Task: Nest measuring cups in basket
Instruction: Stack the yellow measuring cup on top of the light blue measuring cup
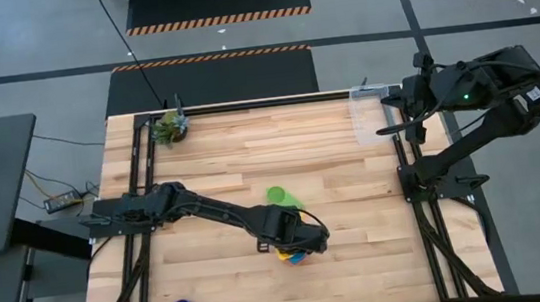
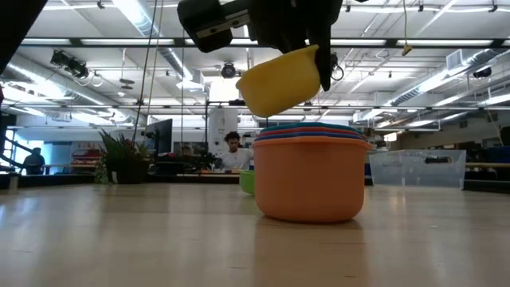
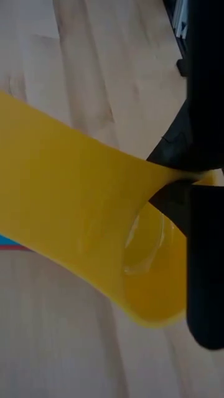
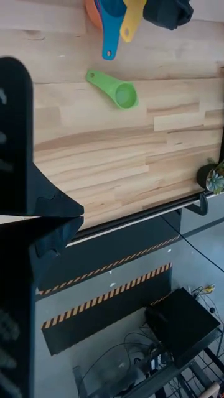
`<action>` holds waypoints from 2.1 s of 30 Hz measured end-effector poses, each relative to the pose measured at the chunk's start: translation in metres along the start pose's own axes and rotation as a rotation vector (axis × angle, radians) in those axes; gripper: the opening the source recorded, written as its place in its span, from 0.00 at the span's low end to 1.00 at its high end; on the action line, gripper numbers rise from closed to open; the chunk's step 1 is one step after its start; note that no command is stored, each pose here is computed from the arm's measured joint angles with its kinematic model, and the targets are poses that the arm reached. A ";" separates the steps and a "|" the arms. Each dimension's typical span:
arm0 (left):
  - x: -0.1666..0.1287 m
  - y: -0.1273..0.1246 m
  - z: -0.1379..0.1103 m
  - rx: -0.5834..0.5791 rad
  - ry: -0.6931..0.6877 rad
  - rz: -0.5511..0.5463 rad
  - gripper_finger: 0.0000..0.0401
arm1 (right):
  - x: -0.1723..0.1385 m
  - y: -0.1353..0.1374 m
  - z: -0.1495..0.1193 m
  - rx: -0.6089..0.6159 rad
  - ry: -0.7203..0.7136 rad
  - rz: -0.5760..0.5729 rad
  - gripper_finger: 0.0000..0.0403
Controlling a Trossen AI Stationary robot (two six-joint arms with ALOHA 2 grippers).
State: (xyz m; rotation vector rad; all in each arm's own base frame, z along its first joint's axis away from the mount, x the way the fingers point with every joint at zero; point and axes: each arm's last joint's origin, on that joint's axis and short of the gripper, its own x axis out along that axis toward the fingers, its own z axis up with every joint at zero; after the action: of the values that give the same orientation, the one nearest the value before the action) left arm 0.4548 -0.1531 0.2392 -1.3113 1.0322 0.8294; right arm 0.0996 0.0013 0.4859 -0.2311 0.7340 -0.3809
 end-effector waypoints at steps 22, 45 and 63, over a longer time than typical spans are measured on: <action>0.039 -0.016 0.018 0.123 0.139 -0.086 0.06 | 0.000 0.001 0.001 0.006 -0.007 0.031 0.01; 0.033 -0.019 0.024 0.194 0.182 -0.112 0.03 | 0.000 0.001 0.001 0.008 -0.011 0.045 0.01; 0.030 -0.026 0.043 0.361 0.320 -0.190 0.34 | 0.000 0.001 0.002 0.008 -0.011 0.045 0.01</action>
State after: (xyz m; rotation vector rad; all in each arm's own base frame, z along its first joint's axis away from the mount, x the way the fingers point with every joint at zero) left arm 0.4947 -0.1151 0.2186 -1.2267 1.2193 0.2746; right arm 0.1010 0.0026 0.4865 -0.2081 0.7254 -0.3392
